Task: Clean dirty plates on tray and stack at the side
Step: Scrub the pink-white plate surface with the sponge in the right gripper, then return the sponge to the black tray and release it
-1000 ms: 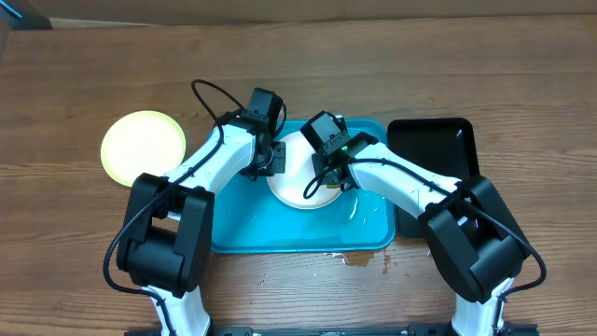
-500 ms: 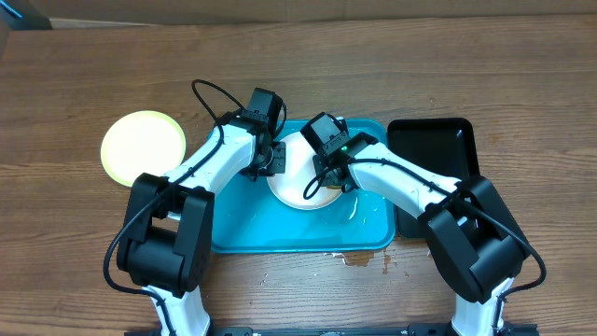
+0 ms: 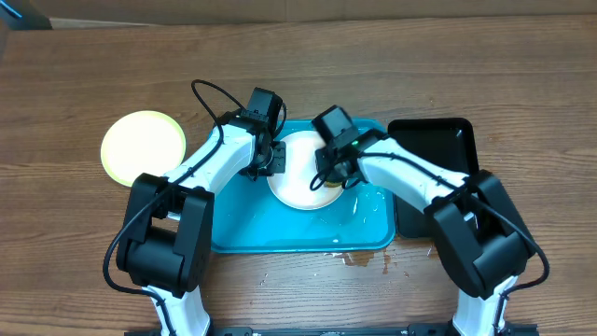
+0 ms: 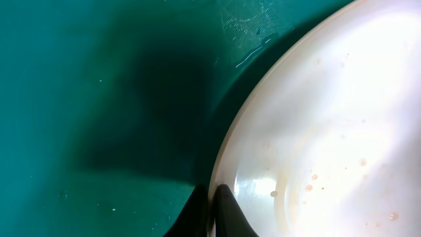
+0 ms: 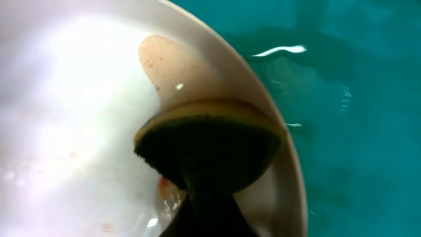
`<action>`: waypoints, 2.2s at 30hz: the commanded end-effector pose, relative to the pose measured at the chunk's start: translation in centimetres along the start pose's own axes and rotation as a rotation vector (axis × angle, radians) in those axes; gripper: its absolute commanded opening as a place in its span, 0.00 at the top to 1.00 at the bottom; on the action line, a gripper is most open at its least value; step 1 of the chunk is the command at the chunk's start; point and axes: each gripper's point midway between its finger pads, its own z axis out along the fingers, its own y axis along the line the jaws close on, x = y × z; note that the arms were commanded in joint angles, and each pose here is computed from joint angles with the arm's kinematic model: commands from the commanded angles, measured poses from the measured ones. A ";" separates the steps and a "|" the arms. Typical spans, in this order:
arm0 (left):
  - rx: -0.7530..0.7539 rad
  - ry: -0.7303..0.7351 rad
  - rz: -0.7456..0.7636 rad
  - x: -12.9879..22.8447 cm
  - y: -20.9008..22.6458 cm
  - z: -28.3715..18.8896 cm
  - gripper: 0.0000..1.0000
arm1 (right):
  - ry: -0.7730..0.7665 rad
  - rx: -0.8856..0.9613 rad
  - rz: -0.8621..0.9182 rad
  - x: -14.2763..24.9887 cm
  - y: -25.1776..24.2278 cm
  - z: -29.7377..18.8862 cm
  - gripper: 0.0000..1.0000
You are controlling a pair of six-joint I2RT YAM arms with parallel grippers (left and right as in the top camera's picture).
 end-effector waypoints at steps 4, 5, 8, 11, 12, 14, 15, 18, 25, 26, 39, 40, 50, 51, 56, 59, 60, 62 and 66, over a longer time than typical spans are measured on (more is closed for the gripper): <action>-0.012 0.013 0.003 0.4 0.0 0.4 0.96 | 0.160 -0.214 0.038 3.1 2.7 1.4 0.96; -0.012 0.013 0.003 0.4 0.0 0.4 0.95 | 0.162 -0.219 0.036 3.2 2.9 1.4 0.96; -0.010 0.013 0.003 0.4 0.0 0.4 0.94 | 0.170 -0.231 0.025 3.5 3.5 1.3 0.96; -0.010 0.013 0.003 0.4 0.0 0.4 0.93 | 0.181 -0.268 0.014 3.9 4.5 1.1 0.96; -0.010 0.013 0.003 0.4 0.0 0.4 0.93 | 0.184 -0.284 0.014 3.8 4.7 1.0 0.96; -0.010 0.014 0.004 0.4 0.0 0.4 0.93 | 0.179 -0.319 0.022 3.1 5.1 0.5 0.96; -0.010 0.014 0.004 0.4 0.0 0.4 0.92 | 0.172 -0.356 0.033 2.3 5.3 -0.2 0.96; -0.010 0.014 0.004 0.4 0.0 0.4 0.88 | 0.128 -0.541 0.006 -0.7 6.5 -3.7 0.96; -0.010 0.014 0.011 0.4 0.0 0.4 0.83 | -0.003 -0.717 0.074 -6.1 2.8 -11.4 0.96; -0.010 0.014 0.011 0.4 0.0 0.4 0.82 | -0.006 -0.704 0.108 -6.3 1.4 -11.9 0.96; -0.009 0.013 0.011 0.4 0.0 0.4 0.73 | 0.144 -0.043 0.451 0.1 -20.5 -10.5 0.96; -0.010 0.013 0.011 0.4 0.0 0.4 0.72 | 0.154 -0.011 0.459 0.6 -21.2 -10.5 0.96; -0.010 0.013 0.011 0.4 0.0 0.4 0.70 | 0.167 0.058 0.465 2.7 -22.8 -8.4 0.68; -0.010 0.013 0.011 0.4 0.0 0.4 0.70 | 0.167 0.058 0.465 2.8 -22.8 -8.3 0.62; -0.010 0.013 0.011 0.4 0.0 0.4 0.70 | 0.156 0.049 0.464 2.5 -22.7 -8.3 0.45; -0.011 0.015 0.011 0.4 0.0 0.4 0.67 | 0.140 0.044 0.470 1.2 -22.9 -9.6 0.43; -0.011 0.018 0.011 0.5 0.0 0.4 0.65 | 0.132 0.045 0.474 0.7 -23.0 -10.3 0.41; -0.013 0.022 0.011 0.6 0.0 0.4 0.62 | 0.104 0.049 0.487 -0.6 -23.7 -11.9 0.36; -0.013 0.027 0.010 0.7 0.1 0.4 0.59 | 0.027 0.064 0.531 -2.9 -26.1 -14.9 0.23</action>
